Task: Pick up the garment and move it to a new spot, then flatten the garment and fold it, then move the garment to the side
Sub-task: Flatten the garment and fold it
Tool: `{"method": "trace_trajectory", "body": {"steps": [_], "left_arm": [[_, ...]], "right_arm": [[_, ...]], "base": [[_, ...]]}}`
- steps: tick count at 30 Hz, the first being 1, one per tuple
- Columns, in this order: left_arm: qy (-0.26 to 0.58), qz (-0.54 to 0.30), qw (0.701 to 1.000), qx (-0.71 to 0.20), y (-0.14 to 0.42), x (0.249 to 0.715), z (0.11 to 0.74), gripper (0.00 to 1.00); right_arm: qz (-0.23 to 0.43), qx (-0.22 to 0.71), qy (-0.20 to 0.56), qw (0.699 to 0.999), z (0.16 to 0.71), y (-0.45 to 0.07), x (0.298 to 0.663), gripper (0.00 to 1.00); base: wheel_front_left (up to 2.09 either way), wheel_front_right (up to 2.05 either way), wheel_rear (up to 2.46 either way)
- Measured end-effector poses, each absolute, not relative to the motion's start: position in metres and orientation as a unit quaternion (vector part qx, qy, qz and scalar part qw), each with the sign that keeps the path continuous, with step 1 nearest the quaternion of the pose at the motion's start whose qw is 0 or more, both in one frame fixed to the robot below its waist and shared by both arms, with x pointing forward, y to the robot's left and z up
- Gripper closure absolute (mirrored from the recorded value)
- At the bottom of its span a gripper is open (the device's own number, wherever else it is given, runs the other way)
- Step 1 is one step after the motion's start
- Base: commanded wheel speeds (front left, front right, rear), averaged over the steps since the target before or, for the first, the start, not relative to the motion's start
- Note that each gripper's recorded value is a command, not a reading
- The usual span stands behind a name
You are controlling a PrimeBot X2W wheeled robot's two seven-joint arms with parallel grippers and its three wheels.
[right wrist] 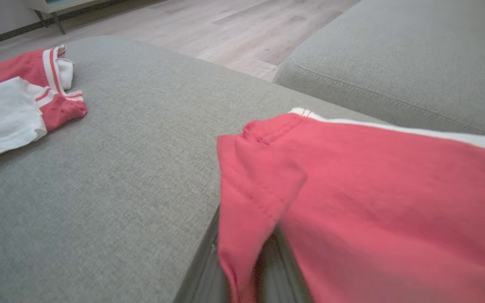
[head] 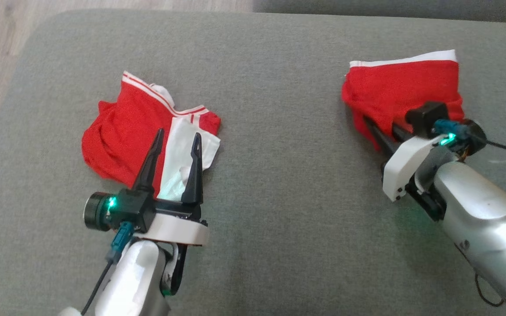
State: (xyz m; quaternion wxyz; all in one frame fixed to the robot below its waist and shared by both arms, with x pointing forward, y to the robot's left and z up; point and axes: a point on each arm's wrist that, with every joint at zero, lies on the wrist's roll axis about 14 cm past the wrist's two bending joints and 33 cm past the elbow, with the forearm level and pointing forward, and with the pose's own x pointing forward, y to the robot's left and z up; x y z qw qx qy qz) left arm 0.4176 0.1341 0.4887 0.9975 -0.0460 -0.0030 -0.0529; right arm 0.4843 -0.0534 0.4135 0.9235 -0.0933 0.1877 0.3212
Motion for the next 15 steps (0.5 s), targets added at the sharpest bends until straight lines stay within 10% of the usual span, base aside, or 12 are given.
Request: {"method": "trace_trajectory", "body": {"steps": [15], "left_arm": [[-0.034, -0.095, 0.993, -0.053, 0.101, 0.429, 0.51, 0.0]], "right_arm": [[0.12, -0.007, 0.011, 0.993, 0.542, -0.193, 0.528, 0.0]], "base": [[0.0, 0.0, 0.0]]}}
